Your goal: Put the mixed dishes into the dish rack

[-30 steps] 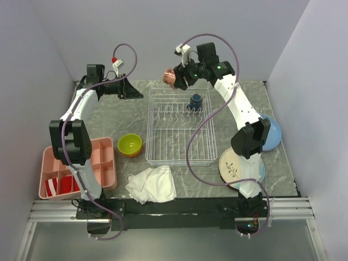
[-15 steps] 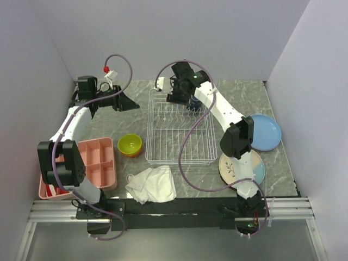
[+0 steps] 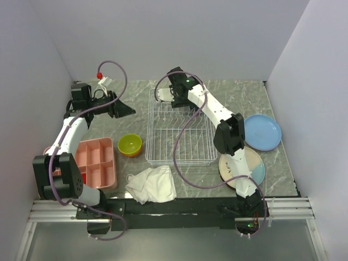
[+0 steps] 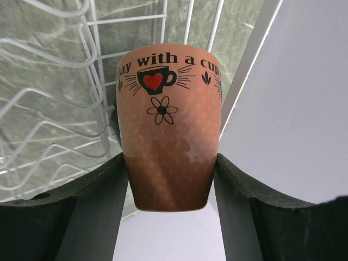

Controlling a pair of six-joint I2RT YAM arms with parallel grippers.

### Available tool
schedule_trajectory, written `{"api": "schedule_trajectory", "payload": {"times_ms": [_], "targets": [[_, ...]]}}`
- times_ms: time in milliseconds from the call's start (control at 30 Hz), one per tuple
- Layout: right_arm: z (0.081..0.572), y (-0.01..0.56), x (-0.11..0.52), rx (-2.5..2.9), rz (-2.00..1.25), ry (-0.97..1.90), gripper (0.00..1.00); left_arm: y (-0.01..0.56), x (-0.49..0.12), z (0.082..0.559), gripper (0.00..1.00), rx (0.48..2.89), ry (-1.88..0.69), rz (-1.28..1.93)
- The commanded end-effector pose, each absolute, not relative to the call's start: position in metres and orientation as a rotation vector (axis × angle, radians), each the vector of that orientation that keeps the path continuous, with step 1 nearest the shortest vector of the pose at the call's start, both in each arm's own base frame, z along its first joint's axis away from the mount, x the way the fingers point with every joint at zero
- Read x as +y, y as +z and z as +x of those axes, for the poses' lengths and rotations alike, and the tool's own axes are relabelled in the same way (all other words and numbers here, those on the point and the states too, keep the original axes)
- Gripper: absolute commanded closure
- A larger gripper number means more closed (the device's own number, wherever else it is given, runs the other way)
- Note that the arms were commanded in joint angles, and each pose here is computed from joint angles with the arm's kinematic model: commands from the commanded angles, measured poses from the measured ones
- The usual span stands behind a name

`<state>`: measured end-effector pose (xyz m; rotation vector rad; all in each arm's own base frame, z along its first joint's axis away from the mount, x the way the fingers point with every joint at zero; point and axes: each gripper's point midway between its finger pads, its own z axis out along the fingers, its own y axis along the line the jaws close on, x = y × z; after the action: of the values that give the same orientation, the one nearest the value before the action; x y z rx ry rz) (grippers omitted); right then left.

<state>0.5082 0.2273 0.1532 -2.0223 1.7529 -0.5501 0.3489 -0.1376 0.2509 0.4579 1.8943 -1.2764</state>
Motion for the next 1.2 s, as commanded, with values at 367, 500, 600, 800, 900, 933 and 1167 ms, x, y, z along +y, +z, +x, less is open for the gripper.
{"api": "schedule_trajectory", "payload": {"times_ms": [367, 500, 600, 800, 900, 933, 1167], "targets": [[0.529, 0.145, 0.238, 1.473, -2.302, -0.924, 0.80, 0.266, -0.136, 0.334, 0.45, 1.822, -1.291, 0.497], [0.528, 0.139, 0.238, 1.466, -2.336, -0.931, 0.74, 0.262, -0.137, 0.331, 0.45, 1.830, -1.302, 0.505], [0.525, 0.133, 0.234, 1.466, -2.377, -0.944, 0.71, 0.261, -0.137, 0.331, 0.45, 1.835, -1.317, 0.488], [0.534, 0.132, 0.236, 1.451, -2.333, -0.982, 0.46, 0.265, -0.138, 0.334, 0.45, 1.822, -1.304, 0.485], [0.538, 0.139, 0.236, 1.447, -2.297, -0.987, 0.39, 0.265, -0.137, 0.334, 0.44, 1.827, -1.293, 0.489], [0.537, 0.138, 0.235, 1.451, -2.298, -0.986, 0.37, 0.264, -0.137, 0.335, 0.43, 1.832, -1.292, 0.488], [0.535, 0.152, 0.233, 1.466, -2.218, -0.979, 0.20, 0.274, -0.137, 0.335, 0.43, 1.811, -1.286, 0.501]]}}
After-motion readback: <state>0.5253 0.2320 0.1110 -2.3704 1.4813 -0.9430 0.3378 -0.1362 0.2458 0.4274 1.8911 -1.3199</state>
